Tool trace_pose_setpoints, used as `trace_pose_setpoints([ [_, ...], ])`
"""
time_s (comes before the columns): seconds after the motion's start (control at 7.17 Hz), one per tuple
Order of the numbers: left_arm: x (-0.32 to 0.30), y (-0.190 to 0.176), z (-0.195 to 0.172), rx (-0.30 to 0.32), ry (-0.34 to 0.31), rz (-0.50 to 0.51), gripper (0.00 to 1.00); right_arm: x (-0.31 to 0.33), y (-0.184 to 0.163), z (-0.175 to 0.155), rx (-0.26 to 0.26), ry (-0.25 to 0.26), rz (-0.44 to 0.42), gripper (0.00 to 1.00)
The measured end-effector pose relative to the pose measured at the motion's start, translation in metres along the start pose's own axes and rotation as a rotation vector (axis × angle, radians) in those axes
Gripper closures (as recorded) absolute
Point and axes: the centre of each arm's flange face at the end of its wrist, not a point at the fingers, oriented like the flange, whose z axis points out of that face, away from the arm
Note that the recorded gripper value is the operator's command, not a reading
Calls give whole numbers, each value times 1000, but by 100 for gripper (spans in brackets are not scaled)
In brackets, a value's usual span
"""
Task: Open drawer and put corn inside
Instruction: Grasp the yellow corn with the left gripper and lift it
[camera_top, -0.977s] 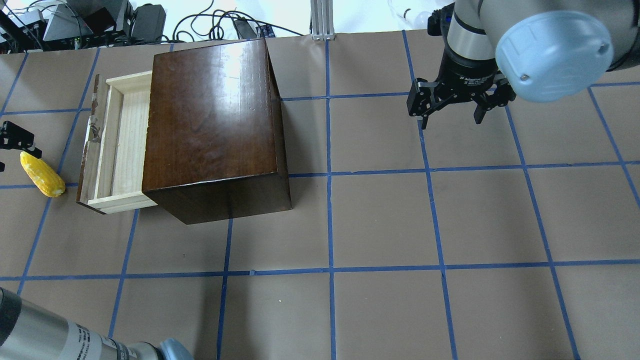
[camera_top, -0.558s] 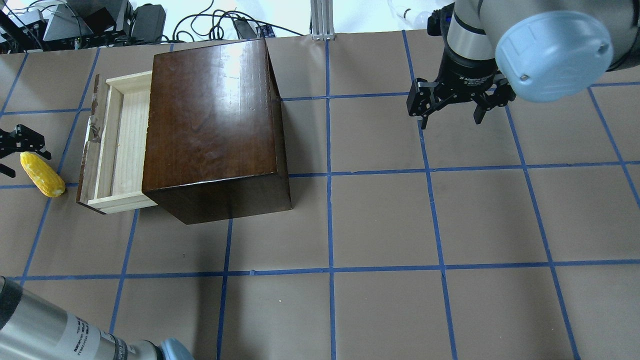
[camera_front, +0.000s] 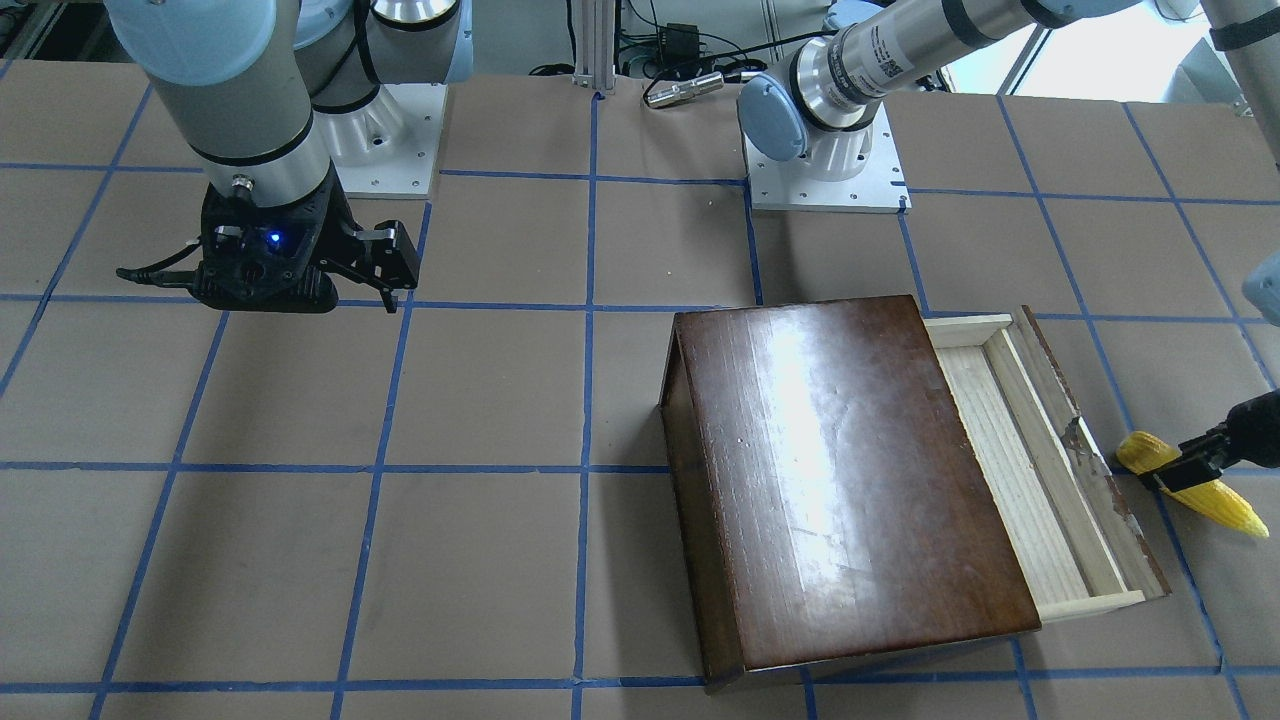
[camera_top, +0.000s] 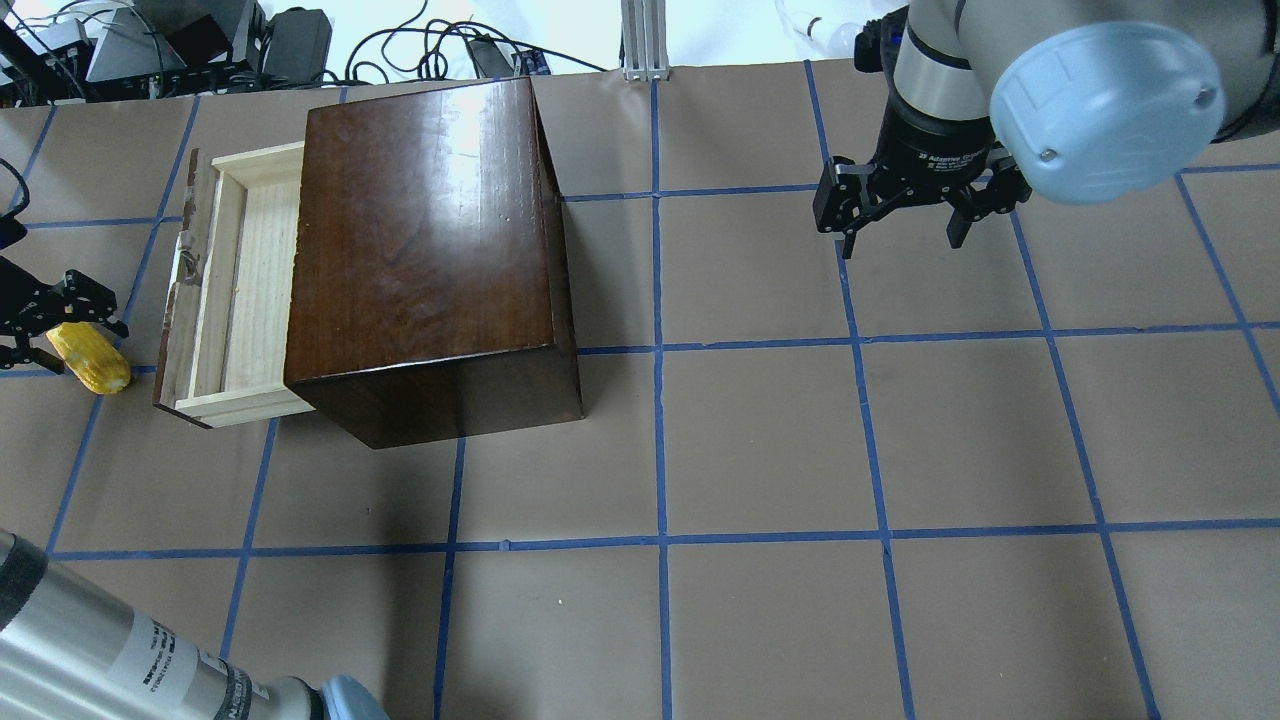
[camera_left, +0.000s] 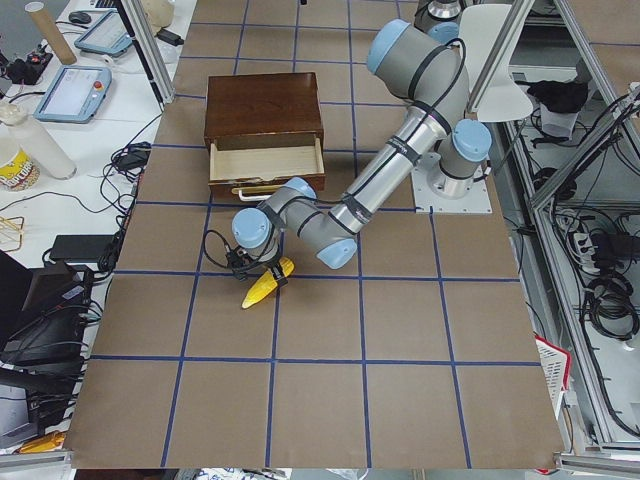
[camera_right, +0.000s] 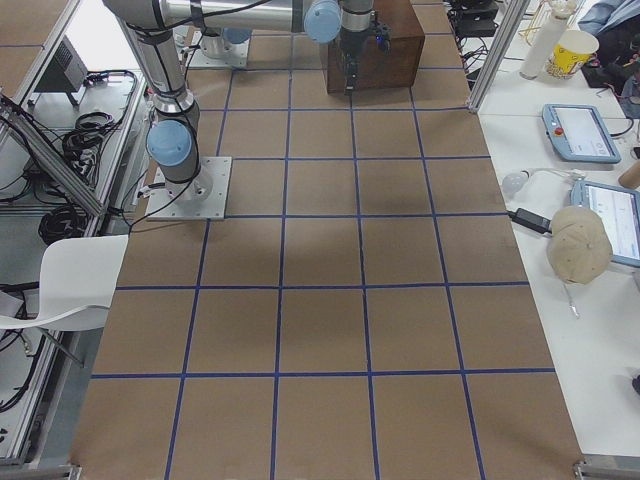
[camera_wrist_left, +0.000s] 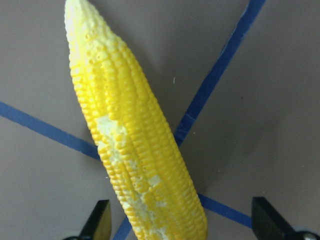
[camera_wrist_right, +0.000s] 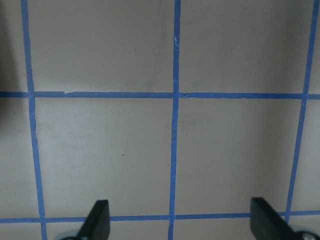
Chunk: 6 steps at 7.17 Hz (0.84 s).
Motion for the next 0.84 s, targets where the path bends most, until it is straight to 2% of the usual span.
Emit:
trace_pose_setpoints([
  [0.14, -3, -2, 6, -10, -13, -16, 90, 0, 0, 0, 0, 0, 0, 0],
  [0.28, -4, -3, 9, -15, -23, -29, 100, 0, 0, 0, 0, 0, 0, 0],
  [0.56, -6, -4, 7, -17, -41, -26, 100, 0, 0, 0, 0, 0, 0, 0],
  [0.84, 0, -3, -18, 10, -59, 3, 100, 0, 0, 0, 0, 0, 0, 0],
])
